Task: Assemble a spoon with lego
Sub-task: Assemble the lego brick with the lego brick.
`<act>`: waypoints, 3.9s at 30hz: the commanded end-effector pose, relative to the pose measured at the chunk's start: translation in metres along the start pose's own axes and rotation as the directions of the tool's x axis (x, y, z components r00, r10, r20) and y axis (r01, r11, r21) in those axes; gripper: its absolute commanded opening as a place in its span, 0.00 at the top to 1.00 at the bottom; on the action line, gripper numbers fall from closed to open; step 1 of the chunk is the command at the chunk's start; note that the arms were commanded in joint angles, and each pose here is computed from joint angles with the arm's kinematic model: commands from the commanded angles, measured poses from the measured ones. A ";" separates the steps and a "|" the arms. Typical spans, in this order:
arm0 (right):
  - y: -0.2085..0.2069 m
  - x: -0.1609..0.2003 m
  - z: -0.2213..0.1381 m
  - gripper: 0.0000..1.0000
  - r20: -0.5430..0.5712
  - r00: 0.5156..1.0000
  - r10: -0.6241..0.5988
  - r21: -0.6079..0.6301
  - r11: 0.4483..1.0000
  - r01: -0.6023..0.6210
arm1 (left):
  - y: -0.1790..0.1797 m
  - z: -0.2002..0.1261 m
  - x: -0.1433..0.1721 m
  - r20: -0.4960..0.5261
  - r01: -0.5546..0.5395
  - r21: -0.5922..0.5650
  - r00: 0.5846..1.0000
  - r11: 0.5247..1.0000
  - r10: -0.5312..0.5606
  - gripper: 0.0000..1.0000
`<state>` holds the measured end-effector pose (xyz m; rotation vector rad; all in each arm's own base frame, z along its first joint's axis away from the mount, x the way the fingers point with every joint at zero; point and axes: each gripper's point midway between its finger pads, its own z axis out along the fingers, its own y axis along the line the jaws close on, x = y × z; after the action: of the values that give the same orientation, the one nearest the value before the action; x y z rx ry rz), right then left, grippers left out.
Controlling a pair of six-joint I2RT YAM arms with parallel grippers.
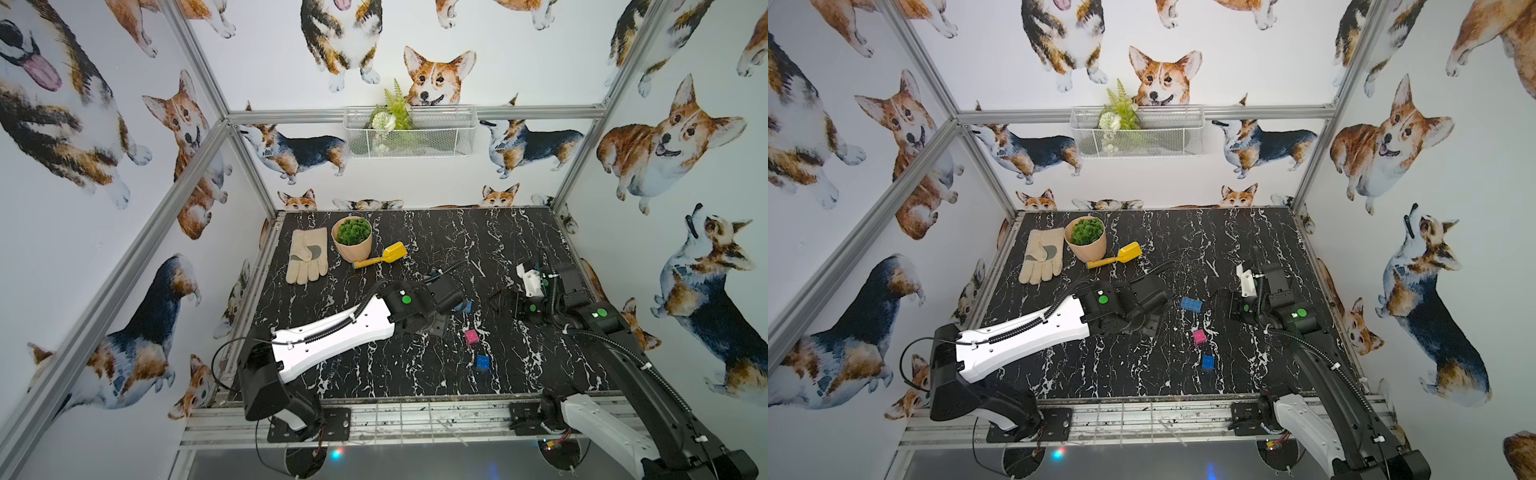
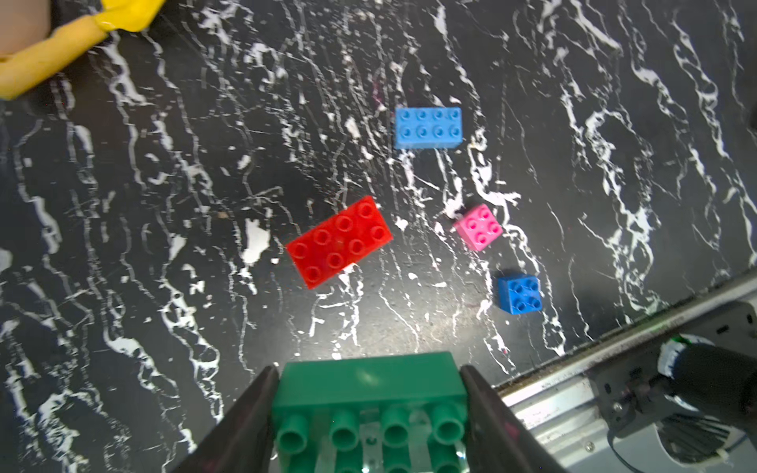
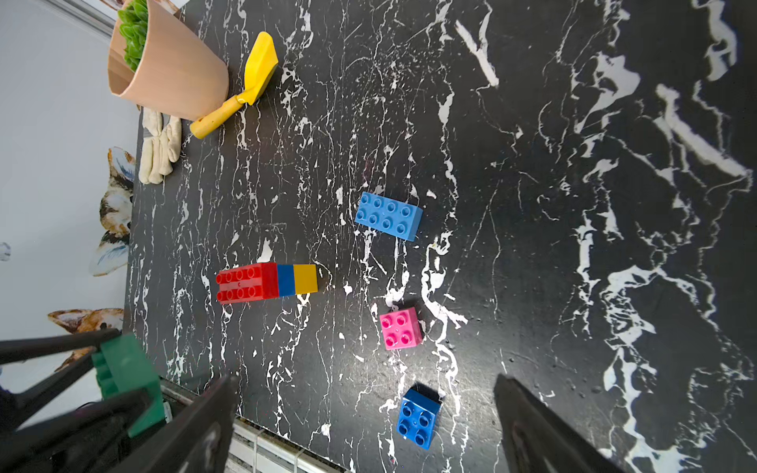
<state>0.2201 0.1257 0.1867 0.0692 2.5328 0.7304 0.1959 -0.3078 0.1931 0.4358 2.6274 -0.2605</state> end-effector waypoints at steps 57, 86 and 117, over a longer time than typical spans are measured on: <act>0.007 0.029 0.067 0.12 -0.174 0.977 -0.122 -0.068 0.991 0.112 | 0.028 0.069 -0.015 -0.046 0.215 -0.280 0.971 0.936 -0.236 0.53; 0.009 0.030 0.065 0.12 -0.163 0.979 -0.124 -0.085 0.990 0.111 | 0.032 0.076 -0.015 -0.051 0.212 -0.307 0.970 0.928 -0.238 0.53; 0.010 0.030 0.065 0.12 -0.159 0.980 -0.123 -0.091 0.990 0.110 | 0.037 0.080 -0.010 -0.106 0.169 -0.307 0.972 0.936 -0.211 0.53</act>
<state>0.2211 0.1683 0.1269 -0.1477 2.6620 0.8079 0.2516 -0.3028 0.1275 0.1024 2.7723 0.0768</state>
